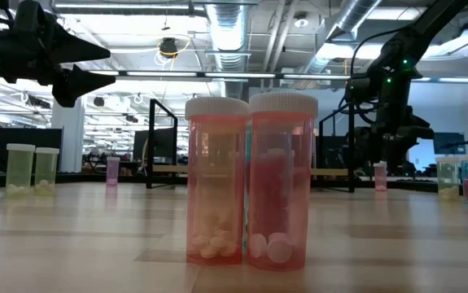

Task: Pick and place medicine bottles onto shelf by color
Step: Put the pink pill bottle on the shelf, then put the large orange pill bottle on the shelf

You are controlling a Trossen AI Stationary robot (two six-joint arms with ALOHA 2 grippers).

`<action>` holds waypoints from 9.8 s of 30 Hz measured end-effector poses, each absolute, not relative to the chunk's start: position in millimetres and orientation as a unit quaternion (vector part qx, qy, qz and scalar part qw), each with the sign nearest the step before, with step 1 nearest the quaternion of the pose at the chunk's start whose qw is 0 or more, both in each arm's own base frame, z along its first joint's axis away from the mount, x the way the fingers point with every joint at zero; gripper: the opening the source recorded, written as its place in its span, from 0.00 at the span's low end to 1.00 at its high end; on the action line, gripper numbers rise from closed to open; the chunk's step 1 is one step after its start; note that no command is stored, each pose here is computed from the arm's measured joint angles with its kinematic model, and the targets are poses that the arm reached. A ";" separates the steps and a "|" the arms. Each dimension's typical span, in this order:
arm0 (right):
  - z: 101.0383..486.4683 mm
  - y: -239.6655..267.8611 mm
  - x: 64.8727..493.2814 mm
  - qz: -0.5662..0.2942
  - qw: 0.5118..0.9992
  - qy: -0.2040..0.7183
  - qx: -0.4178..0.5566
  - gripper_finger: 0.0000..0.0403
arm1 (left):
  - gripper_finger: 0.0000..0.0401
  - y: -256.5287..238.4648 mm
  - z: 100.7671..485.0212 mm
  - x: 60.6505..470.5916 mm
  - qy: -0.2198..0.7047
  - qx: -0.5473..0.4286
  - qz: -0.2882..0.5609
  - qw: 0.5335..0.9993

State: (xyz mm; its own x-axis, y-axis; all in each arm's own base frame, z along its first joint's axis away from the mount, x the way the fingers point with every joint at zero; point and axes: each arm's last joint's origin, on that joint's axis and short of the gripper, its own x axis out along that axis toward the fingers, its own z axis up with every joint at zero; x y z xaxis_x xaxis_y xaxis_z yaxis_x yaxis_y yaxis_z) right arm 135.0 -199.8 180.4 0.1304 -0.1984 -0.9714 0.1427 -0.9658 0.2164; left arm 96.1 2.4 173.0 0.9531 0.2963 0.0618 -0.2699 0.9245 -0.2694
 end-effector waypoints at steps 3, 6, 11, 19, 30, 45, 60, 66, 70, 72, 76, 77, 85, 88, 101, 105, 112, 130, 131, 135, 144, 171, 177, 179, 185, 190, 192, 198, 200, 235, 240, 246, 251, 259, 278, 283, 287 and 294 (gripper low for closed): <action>180.4 -199.8 135.1 -0.659 0.130 -0.019 0.740 0.62 | 0.78 2.3 172.9 96.1 -0.051 -0.130 0.144 0.980; 180.4 -199.8 135.0 -0.659 0.130 -0.019 0.740 0.57 | 0.78 2.4 173.0 96.1 -0.051 -0.130 0.144 0.980; 180.4 -199.9 135.0 -0.660 0.130 -0.019 0.740 0.45 | 0.78 2.3 172.9 96.1 -0.051 -0.130 0.144 0.980; 181.0 -200.0 135.1 -0.659 0.131 -0.020 0.741 0.31 | 0.78 2.4 173.0 96.1 -0.051 -0.130 0.144 0.980; 186.6 -197.0 140.1 -0.633 0.134 0.022 0.762 0.37 | 0.78 2.3 173.0 96.1 -0.051 -0.130 0.145 0.980; 242.6 -161.9 170.8 -0.653 0.134 0.162 0.728 0.34 | 0.78 2.4 172.9 96.1 -0.051 -0.130 0.145 0.980; 285.8 -110.6 202.7 -0.658 0.160 0.229 0.700 0.31 | 0.78 2.3 172.9 96.1 -0.050 -0.130 0.145 0.980; 292.6 -106.8 212.3 -0.634 0.205 0.232 0.709 0.32 | 0.78 2.3 173.0 96.1 -0.050 -0.130 0.145 0.980; 292.7 -103.4 216.3 -0.619 0.221 0.246 0.713 0.31 | 0.78 2.3 172.9 96.1 -0.051 -0.130 0.145 0.980; 292.8 -99.7 219.7 -0.611 0.231 0.250 0.715 0.31 | 0.78 2.3 172.9 96.1 -0.050 -0.130 0.145 0.980; 291.2 -91.4 228.3 -0.598 0.250 0.264 0.715 0.31 | 0.78 2.3 173.0 96.1 -0.051 -0.130 0.144 0.980; 289.3 -89.1 231.6 -0.596 0.255 0.270 0.712 0.31 | 0.78 2.3 172.9 96.1 -0.051 -0.130 0.144 0.980; 281.8 -89.4 267.4 -0.568 0.324 0.354 0.669 0.31 | 0.78 2.4 172.9 96.1 -0.051 -0.130 0.145 0.980; 283.3 -97.6 284.3 -0.551 0.357 0.381 0.651 0.31 | 0.78 2.3 173.0 96.1 -0.051 -0.130 0.145 0.980; 276.6 -150.0 337.0 -0.476 0.502 0.486 0.534 0.31 | 0.78 2.4 172.9 96.1 -0.051 -0.130 0.145 0.980; 276.8 -168.0 344.2 -0.457 0.545 0.507 0.487 0.31 | 0.78 2.3 173.0 96.1 -0.051 -0.130 0.144 0.980; 279.1 -198.6 347.7 -0.428 0.603 0.526 0.420 0.31 | 0.78 2.3 173.0 96.1 -0.050 -0.130 0.145 0.980; 281.7 -227.3 343.8 -0.363 0.703 0.593 0.150 0.35 | 0.78 2.4 173.0 96.1 -0.051 -0.130 0.145 0.980; 281.7 -227.2 343.8 -0.357 0.705 0.596 0.143 0.36 | 0.78 2.3 172.9 96.1 -0.050 -0.130 0.144 0.980; 282.0 -233.4 340.8 -0.338 0.712 0.603 0.126 0.37 | 0.78 2.4 172.9 96.1 -0.050 -0.130 0.145 0.980; 273.0 -259.4 326.2 -0.302 0.715 0.611 0.155 0.34 | 0.78 2.4 172.9 96.1 -0.050 -0.130 0.145 0.980; 235.4 -284.2 321.8 -0.223 0.696 0.672 0.117 0.36 | 0.78 2.3 173.0 96.1 -0.051 -0.130 0.144 0.980; 235.4 -284.6 322.3 -0.224 0.698 0.671 0.115 0.37 | 0.78 2.3 173.0 96.1 -0.051 -0.130 0.144 0.980; 235.5 -284.7 322.4 -0.224 0.698 0.670 0.115 0.38 | 0.78 2.3 172.9 96.1 -0.050 -0.130 0.144 0.980; 235.4 -284.7 322.4 -0.224 0.698 0.670 0.115 0.38 | 0.78 2.3 173.0 96.1 -0.051 -0.130 0.144 0.980; 235.4 -284.9 322.7 -0.225 0.700 0.668 0.116 0.39 | 0.78 2.3 172.9 96.1 -0.051 -0.130 0.144 0.980; 235.4 -284.8 322.8 -0.224 0.701 0.667 0.119 0.41 | 0.78 2.3 173.0 96.1 -0.051 -0.130 0.144 0.980; 235.4 -284.8 323.0 -0.224 0.702 0.666 0.120 0.47 | 0.78 2.3 172.9 96.1 -0.051 -0.130 0.144 0.980; 235.4 -285.1 323.3 -0.224 0.703 0.664 0.119 0.49 | 0.78 2.3 173.0 96.1 -0.051 -0.130 0.144 0.980; 261.1 -270.7 321.4 -0.294 0.657 0.659 0.218 0.54 | 0.78 2.3 172.9 96.1 -0.050 -0.130 0.144 0.980; 271.0 -262.0 324.2 -0.307 0.646 0.658 0.236 0.54 | 0.78 2.3 173.0 96.1 -0.051 -0.130 0.144 0.980; 278.0 -251.1 325.8 -0.350 0.613 0.649 0.283 0.54 | 0.78 2.3 173.0 96.1 -0.050 -0.130 0.144 0.980; 278.3 -240.8 333.7 -0.417 0.578 0.602 0.359 0.54 | 0.78 2.3 172.9 96.1 -0.051 -0.130 0.144 0.980; 278.2 -203.1 357.9 -0.420 0.557 0.579 0.421 0.54 | 0.78 2.3 172.9 96.1 -0.051 -0.130 0.144 0.980; 269.8 -65.0 384.3 -0.372 0.521 0.636 0.430 0.56 | 0.78 2.3 173.1 96.1 -0.051 -0.130 0.144 0.980; 269.8 -21.8 369.7 -0.376 0.528 0.635 0.420 0.54 | 0.78 2.3 172.9 96.1 -0.051 -0.130 0.144 0.980; 272.4 -3.1 371.8 -0.357 0.576 0.590 0.439 0.53 | 0.78 2.3 172.9 96.1 -0.050 -0.130 0.144 0.980; 263.9 8.3 379.1 -0.339 0.593 0.586 0.436 0.62 | 0.78 2.3 173.0 96.1 -0.051 -0.130 0.144 0.980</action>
